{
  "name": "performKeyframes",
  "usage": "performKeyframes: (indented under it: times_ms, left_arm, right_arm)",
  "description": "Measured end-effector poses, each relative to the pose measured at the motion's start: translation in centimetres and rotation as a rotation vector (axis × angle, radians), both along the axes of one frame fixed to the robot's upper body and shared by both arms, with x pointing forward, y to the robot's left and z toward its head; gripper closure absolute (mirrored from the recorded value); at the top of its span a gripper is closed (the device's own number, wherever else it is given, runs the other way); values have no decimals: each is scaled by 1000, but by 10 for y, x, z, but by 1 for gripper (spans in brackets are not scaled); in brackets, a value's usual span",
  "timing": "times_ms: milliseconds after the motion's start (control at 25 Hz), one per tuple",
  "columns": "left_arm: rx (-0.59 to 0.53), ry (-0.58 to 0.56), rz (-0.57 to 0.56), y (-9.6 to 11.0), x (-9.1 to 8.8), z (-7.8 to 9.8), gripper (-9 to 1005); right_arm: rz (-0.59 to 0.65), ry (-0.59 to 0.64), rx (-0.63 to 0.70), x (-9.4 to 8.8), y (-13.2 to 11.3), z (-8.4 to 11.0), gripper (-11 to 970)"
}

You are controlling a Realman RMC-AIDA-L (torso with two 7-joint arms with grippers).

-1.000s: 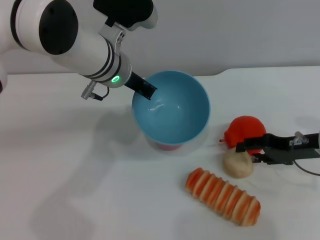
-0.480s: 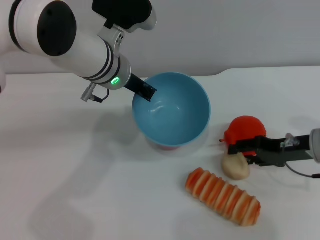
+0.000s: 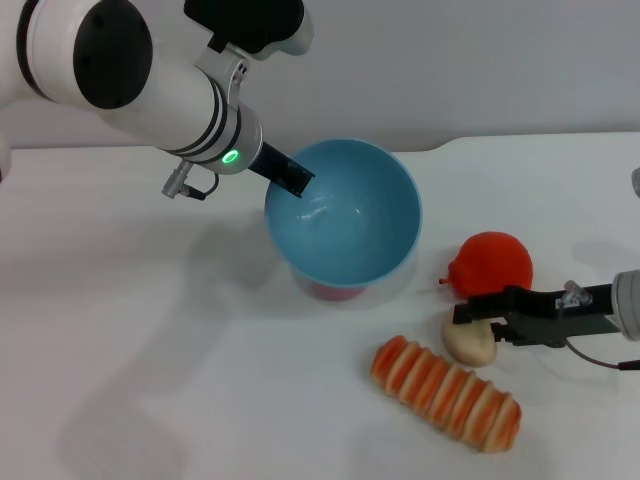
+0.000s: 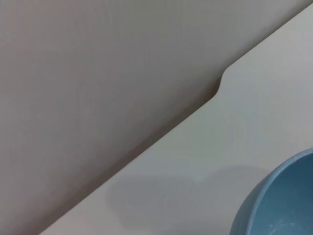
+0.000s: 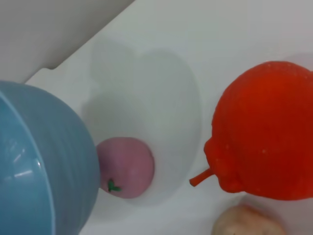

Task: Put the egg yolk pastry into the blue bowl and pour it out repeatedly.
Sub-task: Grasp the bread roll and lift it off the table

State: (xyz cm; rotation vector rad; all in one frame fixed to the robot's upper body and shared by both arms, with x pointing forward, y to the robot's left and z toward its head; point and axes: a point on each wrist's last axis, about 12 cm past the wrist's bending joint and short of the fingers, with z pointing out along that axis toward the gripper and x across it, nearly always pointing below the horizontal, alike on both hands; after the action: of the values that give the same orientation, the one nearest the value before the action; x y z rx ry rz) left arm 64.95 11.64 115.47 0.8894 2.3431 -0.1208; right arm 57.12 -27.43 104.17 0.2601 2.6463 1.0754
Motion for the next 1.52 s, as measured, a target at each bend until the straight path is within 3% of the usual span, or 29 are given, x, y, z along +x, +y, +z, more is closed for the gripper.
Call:
performKeyframes:
  times_ms: [160, 480, 680, 800, 1240, 1520]
  left_arm:
    - [-2, -5, 0, 0, 1, 0, 997]
    - [-4, -7, 4, 1, 1, 1, 996]
    - [-1, -9, 6, 3, 2, 1, 996]
    - [0, -8, 5, 3, 1, 0, 997]
    - [18, 37, -3, 0, -2, 2, 996]
    - [28, 55, -5, -1, -3, 2, 997]
  right_arm:
    - [35, -10, -19, 1, 2, 1, 371]
    - [57, -18, -36, 3, 4, 2, 586]
    - [91, -46, -39, 2, 6, 2, 771]
    - [118, -73, -19, 3, 9, 7, 802]
    - [252, -260, 193, 11, 18, 70, 893]
    - [298, -331, 261, 20, 26, 96, 926]
